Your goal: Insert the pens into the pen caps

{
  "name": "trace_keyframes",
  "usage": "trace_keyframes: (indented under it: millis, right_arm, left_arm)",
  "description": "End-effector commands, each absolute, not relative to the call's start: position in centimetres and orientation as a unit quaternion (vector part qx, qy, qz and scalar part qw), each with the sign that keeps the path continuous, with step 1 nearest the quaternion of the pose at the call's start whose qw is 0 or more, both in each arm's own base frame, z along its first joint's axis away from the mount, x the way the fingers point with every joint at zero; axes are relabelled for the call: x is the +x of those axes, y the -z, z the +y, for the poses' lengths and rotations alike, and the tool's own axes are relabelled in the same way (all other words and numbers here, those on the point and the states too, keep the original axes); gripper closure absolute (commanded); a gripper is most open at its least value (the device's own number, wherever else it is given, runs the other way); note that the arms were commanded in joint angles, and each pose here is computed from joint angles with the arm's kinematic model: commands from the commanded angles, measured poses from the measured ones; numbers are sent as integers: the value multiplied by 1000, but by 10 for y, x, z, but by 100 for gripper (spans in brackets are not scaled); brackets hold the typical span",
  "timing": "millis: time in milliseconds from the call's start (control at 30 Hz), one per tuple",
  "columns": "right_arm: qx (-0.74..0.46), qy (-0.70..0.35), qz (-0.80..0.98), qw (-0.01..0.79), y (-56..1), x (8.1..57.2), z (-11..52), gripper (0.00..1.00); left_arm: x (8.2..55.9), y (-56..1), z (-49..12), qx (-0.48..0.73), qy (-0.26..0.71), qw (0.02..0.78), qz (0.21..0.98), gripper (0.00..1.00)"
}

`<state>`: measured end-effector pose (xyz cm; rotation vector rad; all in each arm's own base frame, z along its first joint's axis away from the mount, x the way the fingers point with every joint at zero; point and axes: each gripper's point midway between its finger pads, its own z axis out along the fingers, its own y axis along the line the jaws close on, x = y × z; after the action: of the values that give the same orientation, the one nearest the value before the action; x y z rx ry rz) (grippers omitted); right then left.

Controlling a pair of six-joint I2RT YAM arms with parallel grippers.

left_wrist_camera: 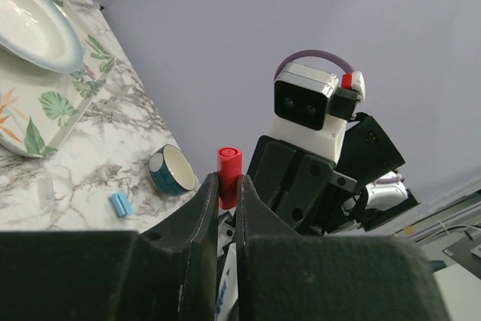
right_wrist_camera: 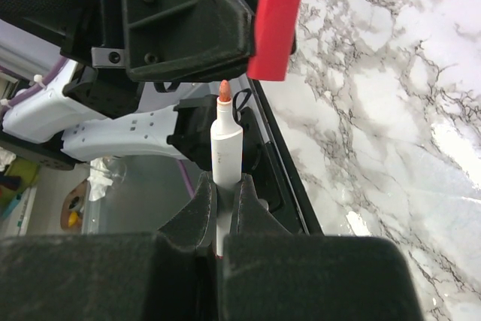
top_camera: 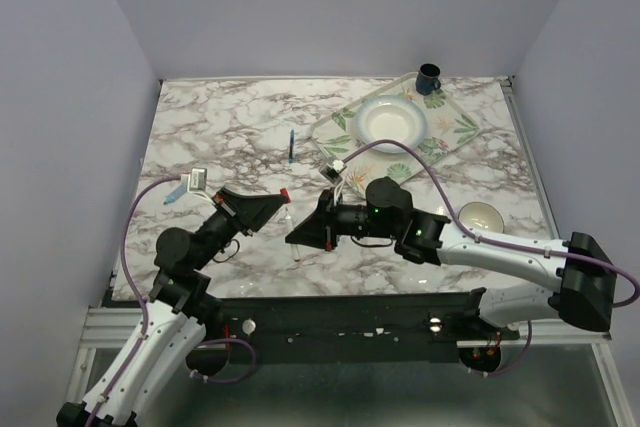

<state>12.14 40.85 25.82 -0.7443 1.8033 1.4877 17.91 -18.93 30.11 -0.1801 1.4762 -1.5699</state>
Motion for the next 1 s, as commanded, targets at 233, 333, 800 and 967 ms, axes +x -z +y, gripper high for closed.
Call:
trace_keyframes:
  millis: [233,333,800,967]
  right_arm:
    - [-287,-576,693,326,-255,117,414,99]
    - [-283,-573,695,329,-255,119,414,99]
    - [-273,-571,698,335,-254,122,412,99]
    - [-270,-570,698,338,-256,123,411,99]
  left_arm:
    - [175,-308,-189,-65,643,477,595,100]
    - [174,-307,-189,-63,643,477,596,100]
    - [165,-309,-187,-47,641,484,593,100]
    - [163,-306,-187,-40,638,485,597,100]
